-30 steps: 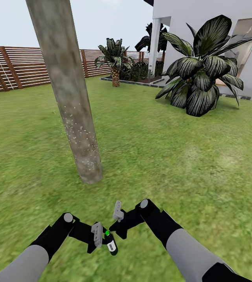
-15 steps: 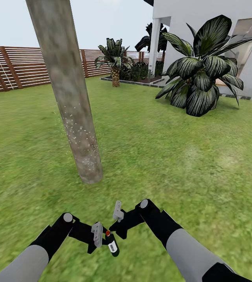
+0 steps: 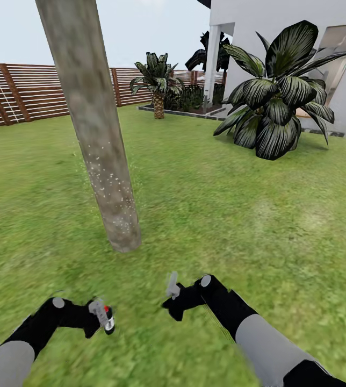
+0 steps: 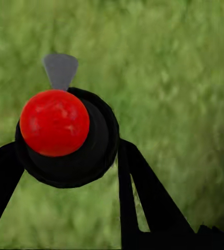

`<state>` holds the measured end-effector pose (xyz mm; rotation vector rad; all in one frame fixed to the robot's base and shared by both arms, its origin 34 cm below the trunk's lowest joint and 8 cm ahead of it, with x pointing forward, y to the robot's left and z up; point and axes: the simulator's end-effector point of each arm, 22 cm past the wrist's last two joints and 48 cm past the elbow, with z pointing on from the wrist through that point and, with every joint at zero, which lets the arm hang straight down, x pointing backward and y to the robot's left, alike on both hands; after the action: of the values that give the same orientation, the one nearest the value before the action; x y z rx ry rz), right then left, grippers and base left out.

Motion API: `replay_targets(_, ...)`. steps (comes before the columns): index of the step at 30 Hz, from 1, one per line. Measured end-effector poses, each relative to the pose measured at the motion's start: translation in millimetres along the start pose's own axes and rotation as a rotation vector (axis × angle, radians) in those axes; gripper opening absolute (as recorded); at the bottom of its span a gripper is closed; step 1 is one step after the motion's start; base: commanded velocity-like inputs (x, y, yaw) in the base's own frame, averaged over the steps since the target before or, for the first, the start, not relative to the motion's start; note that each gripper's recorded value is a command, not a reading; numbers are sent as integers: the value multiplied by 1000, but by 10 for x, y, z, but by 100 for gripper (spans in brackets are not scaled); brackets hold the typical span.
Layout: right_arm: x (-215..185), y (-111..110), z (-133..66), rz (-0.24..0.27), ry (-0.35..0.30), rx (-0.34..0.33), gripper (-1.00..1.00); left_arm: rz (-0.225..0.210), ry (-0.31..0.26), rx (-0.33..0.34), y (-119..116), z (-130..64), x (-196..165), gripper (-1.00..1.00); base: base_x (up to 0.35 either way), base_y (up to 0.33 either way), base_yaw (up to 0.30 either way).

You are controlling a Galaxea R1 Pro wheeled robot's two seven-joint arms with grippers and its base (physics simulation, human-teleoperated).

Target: In the garden, pick up the pesticide atomizer on the floor and spray pesticide onto both trees until each tree trunk is fully covered.

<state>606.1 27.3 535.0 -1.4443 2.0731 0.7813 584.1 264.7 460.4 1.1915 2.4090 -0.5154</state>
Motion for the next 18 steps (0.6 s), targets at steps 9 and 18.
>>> replay_targets(9,1266,-1499,-639,505,-82,817,100,-779,-148,-503,137,74,1475,-100,0,0,0)
replay_targets(18,2619,-578,-639,689,-103,914,100,-983,6,-792,-383,0,2471,-100,0,0,0)
